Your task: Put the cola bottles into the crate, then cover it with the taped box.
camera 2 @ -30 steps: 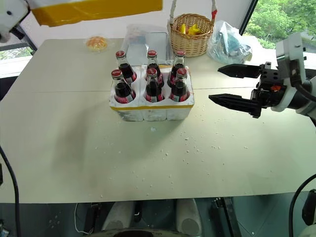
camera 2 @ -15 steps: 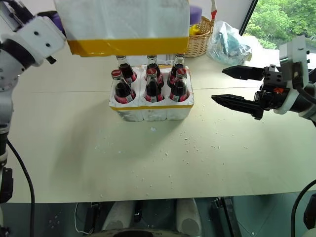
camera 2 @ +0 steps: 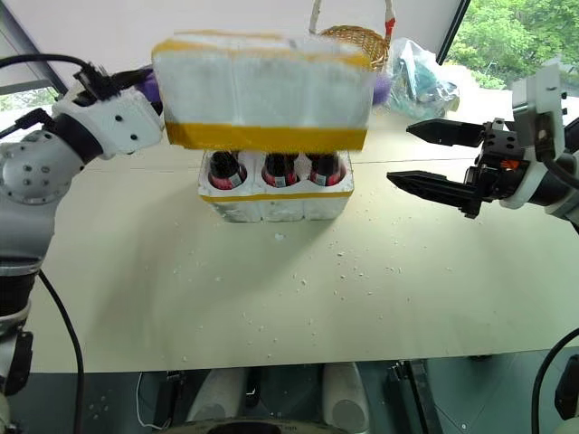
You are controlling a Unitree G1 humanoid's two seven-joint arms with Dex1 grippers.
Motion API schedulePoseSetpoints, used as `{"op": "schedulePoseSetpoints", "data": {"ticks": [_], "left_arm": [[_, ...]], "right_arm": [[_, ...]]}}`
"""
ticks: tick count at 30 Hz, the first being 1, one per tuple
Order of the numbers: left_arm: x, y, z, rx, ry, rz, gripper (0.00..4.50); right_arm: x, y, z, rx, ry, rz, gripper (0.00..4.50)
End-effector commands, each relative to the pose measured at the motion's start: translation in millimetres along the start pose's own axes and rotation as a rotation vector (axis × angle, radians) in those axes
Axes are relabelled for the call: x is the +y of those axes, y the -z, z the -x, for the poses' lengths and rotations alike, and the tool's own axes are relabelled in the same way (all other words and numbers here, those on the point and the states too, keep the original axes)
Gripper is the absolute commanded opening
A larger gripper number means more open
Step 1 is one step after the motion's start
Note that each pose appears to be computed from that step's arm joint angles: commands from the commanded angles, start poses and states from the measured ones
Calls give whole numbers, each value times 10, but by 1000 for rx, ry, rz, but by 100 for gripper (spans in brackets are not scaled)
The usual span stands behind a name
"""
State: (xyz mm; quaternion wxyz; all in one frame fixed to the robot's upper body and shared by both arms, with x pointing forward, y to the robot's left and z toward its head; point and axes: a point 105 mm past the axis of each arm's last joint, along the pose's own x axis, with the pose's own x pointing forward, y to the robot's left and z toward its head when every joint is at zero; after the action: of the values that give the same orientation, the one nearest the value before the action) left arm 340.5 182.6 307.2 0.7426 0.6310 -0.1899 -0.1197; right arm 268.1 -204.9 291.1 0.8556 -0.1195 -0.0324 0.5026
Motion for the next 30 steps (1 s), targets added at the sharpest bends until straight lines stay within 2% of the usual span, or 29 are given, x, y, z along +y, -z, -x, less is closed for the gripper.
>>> {"op": "schedulePoseSetpoints", "data": {"ticks": [1, 5, 9, 12, 15, 20, 23, 28, 30], "left_arm": [[150, 13, 69, -12, -41, -119, 175], [9, 39, 93, -20, -10, -225, 175], [-210, 18, 113, -35, 21, -185, 175], [-267, 62, 155, -15, 30, -155, 254], [-307, 121, 199, 10, 45, -146, 408], [-373, 229, 363, 54, 90, -109, 408], [-399, 377, 592, 101, 146, 109, 408], [-429, 403, 1018, 38, 332, 741, 408], [-340, 441, 1173, 28, 378, 1037, 408]], "right_arm": [[14, -115, 17, -38, 3, 42, 450], [3, -110, 9, -45, 5, 43, 450], [-3, -110, 2, -47, 2, 47, 450], [-12, -106, 2, -44, 0, 49, 450], [-24, -104, 3, -44, 0, 47, 450], [-20, -35, 8, -17, -9, 40, 450], [-21, -22, 19, -10, -11, 37, 450], [-33, 23, 41, 10, -12, 31, 450], [-44, 56, 45, 24, -13, 28, 450]]}}
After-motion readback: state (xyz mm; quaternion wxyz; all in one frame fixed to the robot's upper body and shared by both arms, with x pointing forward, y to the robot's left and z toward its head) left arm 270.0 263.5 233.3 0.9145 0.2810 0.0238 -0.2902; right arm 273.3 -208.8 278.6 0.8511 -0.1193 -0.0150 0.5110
